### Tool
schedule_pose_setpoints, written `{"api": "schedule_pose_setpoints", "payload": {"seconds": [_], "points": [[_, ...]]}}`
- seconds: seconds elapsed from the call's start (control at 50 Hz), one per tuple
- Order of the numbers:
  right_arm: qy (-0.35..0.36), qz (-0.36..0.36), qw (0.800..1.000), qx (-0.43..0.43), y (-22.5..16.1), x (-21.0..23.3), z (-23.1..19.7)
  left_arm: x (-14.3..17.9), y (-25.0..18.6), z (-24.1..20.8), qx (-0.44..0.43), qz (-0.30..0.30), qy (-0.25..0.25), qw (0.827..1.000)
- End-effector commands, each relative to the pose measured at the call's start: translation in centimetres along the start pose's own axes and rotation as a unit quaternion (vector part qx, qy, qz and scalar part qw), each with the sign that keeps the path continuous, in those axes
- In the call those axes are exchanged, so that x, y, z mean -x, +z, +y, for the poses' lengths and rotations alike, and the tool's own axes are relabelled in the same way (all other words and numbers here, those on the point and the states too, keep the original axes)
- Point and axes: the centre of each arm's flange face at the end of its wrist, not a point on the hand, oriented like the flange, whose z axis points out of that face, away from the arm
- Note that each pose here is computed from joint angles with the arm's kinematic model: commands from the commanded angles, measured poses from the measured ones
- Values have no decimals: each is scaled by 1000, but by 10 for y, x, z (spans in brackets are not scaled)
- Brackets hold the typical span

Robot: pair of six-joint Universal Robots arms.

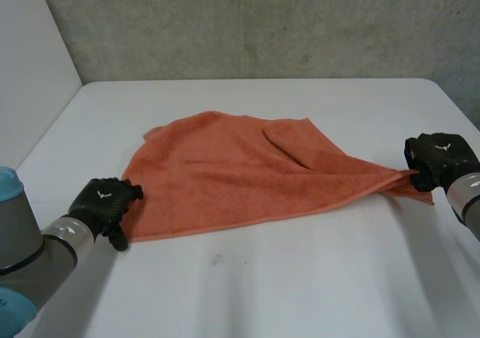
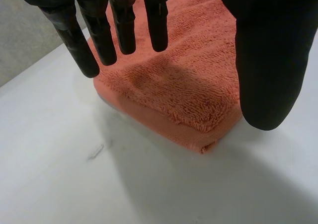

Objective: Fold the laundry

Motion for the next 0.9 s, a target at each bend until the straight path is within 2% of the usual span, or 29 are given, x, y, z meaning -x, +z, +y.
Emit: {"api": "schedule_pose_setpoints", "payload": {"seconds": [0.02, 0.7, 0.9], "points": [[-1, 1, 1000, -3, 0, 1, 1, -1, 5, 5, 8, 3, -2, 1000], [-2, -5, 1000, 0, -2, 5, 5, 6, 29, 3, -11, -7, 3, 1000], [-2, -5, 1000, 0, -3, 5, 5, 11, 36, -4, -43, -21, 10, 999]]}}
